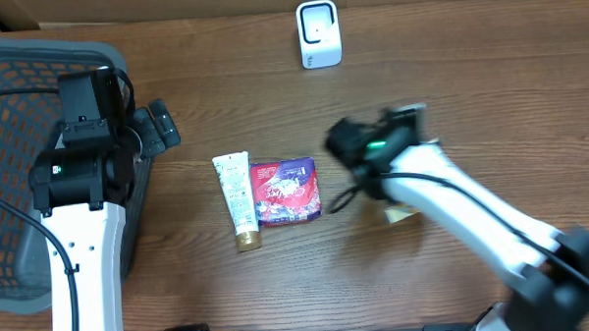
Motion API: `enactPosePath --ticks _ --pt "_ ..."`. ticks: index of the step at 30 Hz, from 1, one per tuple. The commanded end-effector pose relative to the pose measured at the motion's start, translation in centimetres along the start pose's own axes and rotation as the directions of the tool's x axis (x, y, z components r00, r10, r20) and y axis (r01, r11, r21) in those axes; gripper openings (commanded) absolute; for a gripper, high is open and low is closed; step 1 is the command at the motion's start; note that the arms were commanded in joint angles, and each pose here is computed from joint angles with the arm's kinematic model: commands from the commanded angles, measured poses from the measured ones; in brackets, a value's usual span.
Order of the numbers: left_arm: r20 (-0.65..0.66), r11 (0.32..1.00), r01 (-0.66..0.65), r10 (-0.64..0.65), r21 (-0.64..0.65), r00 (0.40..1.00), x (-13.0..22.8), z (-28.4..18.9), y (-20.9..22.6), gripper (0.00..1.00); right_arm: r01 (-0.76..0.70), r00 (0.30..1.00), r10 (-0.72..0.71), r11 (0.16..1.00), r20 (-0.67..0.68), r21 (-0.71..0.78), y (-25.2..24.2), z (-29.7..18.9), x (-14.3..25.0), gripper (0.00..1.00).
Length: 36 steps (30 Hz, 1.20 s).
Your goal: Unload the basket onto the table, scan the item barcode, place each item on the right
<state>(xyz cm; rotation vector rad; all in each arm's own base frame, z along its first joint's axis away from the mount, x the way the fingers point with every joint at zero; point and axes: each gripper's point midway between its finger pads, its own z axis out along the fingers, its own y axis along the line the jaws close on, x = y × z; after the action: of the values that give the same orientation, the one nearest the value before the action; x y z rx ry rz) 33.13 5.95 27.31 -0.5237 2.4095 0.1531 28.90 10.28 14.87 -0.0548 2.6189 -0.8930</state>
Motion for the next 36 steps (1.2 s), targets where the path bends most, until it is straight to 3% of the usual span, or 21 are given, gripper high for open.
enactPosePath --ticks 1,8,14,21,25,30,36 --pt "0.014 1.0 0.013 -0.013 0.016 1.0 -0.3 -0.6 -0.2 1.0 0.132 0.991 -0.133 0.991 -0.032 -0.026 5.6 0.3 1.6 0.04" --pt "0.014 1.0 0.013 -0.013 0.016 1.0 -0.3 -0.6 -0.2 1.0 0.308 0.951 -0.304 0.949 0.058 -0.065 12.5 -2.7 4.2 0.04" --pt "0.014 1.0 0.012 -0.012 0.016 1.0 -0.3 -0.6 -0.2 1.0 0.196 0.978 -0.176 0.957 0.11 -0.215 13.4 -8.4 2.0 0.04" --pt "0.014 1.0 0.013 -0.013 0.016 1.0 -0.3 -0.6 -0.2 1.0 0.06 0.997 -0.046 0.955 0.056 -0.291 8.2 -9.9 -0.5 0.04" --pt "0.014 1.0 0.013 -0.013 0.016 1.0 -0.3 -0.6 -0.2 1.0 -0.022 1.0 0.024 0.988 0.016 -0.155 2.0 -8.7 -0.5 0.04" --pt "0.014 1.0 0.013 -0.013 0.016 1.0 -0.3 -0.6 -0.2 1.0 -0.046 0.998 0.051 0.992 0.045 -0.117 -1.9 -7.8 -2.2 0.04" --pt "0.014 1.0 0.012 -0.012 0.016 1.0 -0.3 -0.6 -0.2 1.0 -0.08 0.978 0.062 0.993 0.2 0.084 -5.5 -7.0 -5.4 0.04"
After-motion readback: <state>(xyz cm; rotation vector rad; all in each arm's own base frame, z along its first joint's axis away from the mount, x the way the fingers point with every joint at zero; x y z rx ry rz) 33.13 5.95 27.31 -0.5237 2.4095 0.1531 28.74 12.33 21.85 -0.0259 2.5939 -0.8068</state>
